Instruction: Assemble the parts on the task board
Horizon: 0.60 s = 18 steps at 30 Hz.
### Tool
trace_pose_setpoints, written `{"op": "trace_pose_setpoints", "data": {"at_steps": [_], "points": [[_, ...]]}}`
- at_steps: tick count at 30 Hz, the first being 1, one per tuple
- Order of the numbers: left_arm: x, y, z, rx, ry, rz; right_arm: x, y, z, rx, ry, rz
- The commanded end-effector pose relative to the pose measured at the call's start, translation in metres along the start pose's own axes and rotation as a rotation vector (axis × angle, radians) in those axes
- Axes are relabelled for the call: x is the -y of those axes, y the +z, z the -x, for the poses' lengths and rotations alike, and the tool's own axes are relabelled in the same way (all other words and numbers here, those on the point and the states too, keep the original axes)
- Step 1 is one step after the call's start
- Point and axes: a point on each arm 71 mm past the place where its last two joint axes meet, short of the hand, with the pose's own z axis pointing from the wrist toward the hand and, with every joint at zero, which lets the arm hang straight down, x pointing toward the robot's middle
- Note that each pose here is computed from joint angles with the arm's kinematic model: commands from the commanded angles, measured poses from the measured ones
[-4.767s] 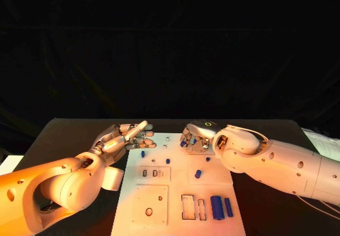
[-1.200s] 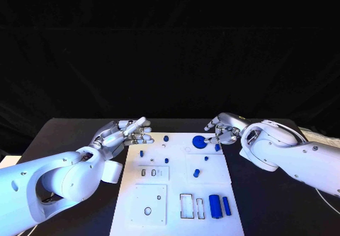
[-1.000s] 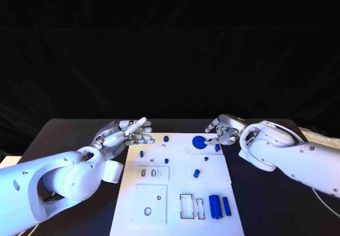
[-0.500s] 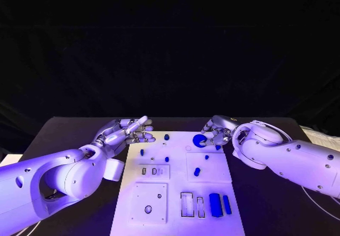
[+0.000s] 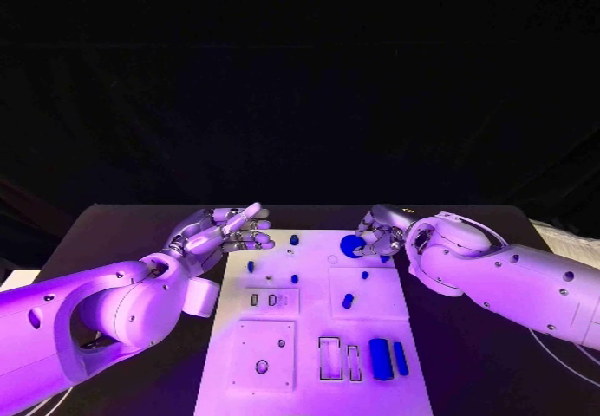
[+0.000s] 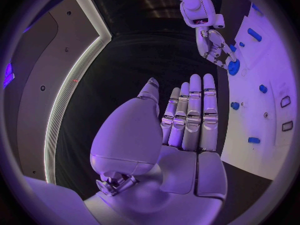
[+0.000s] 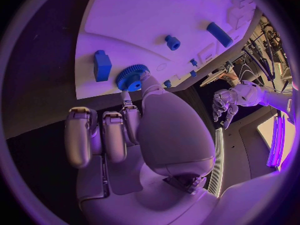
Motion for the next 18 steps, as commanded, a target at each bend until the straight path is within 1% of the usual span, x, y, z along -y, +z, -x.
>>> {"op": "trace_pose_setpoints", "data": {"at_steps": [1, 12, 18], "points": [[0.0007, 0.0006, -0.0025, -0.022, -0.011, -0.003, -0.0002, 0.0006, -0.002, -0.01, -0.037, -0.006], [0.0005, 0.0005, -0.0025, -0.023, -0.011, 0.0, -0.003, 0.0015, -0.005, -0.019, -0.045, 0.001], [0.0005, 0.0003, -0.0023, -0.023, -0.012, 0.001, -0.0044, 0.0014, -0.0047, 0.001, -0.057, 0.004]]}}
